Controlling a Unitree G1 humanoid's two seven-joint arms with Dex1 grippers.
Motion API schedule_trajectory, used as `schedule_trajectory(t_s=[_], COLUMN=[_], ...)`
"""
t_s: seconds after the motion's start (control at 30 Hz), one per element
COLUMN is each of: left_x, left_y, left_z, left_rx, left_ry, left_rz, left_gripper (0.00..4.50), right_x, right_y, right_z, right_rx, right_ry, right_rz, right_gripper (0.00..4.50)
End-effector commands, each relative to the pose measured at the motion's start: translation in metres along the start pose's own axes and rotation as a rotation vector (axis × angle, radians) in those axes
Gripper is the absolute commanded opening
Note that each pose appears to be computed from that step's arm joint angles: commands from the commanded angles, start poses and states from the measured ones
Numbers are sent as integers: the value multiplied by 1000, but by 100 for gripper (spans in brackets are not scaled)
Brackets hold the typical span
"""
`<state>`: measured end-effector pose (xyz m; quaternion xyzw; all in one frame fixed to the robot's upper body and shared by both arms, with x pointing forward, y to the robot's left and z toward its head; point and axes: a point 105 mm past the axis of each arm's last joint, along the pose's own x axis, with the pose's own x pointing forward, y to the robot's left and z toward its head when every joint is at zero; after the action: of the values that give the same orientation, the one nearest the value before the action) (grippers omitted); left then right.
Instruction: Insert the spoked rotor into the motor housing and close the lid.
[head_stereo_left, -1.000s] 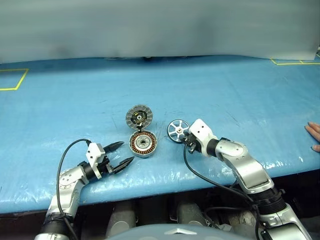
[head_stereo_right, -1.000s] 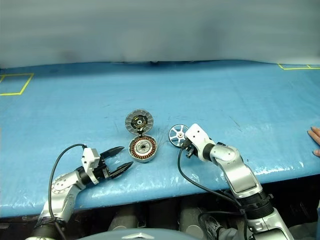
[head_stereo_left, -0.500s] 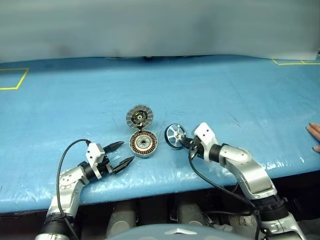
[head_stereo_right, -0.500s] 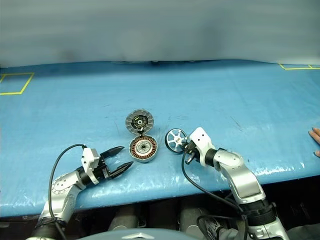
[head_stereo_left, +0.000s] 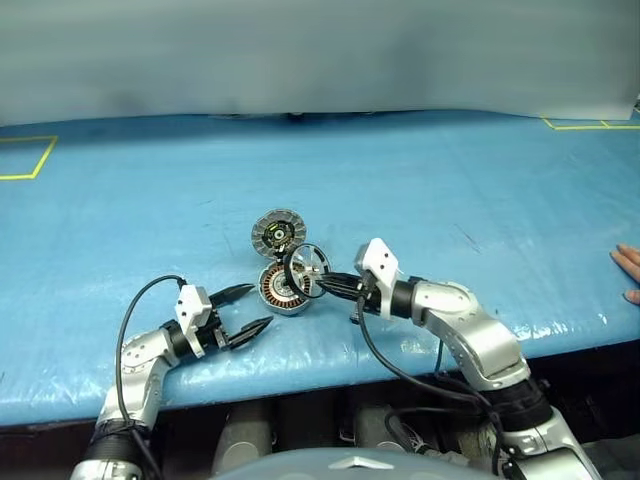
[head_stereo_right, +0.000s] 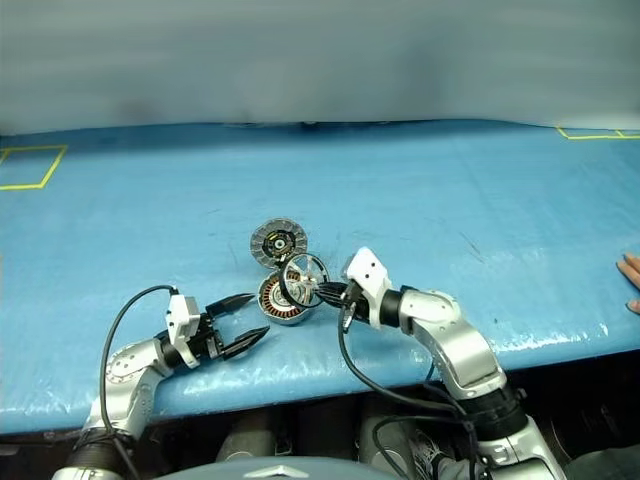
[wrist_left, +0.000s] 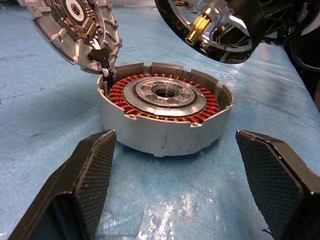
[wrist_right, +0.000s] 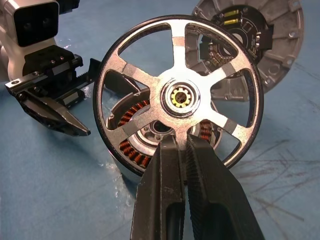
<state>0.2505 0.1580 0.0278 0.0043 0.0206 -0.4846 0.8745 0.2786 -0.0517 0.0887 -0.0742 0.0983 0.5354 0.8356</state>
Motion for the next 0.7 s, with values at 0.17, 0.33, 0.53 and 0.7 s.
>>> schedule_trajectory(t_s=[0.17, 0.33, 0.53, 0.7], left_x=[0, -1, 1, 1], left_y=[0, 1, 2, 3], left_z=[9, 10, 14, 14], left_rx=[41, 51, 68, 72], left_ry=[-36, -38, -51, -54], left_rz=[-2, 4, 4, 7], left_gripper=[410, 410, 410, 410], right_x=[10, 11, 13, 14], right_y=[2, 4, 4, 0], right_z=[3, -4, -5, -8], right_rx=[-55, -70, -83, -102], right_ry=[15, 49, 60, 83], right_rz=[49, 63, 57, 34], right_gripper=[4, 4, 4, 29])
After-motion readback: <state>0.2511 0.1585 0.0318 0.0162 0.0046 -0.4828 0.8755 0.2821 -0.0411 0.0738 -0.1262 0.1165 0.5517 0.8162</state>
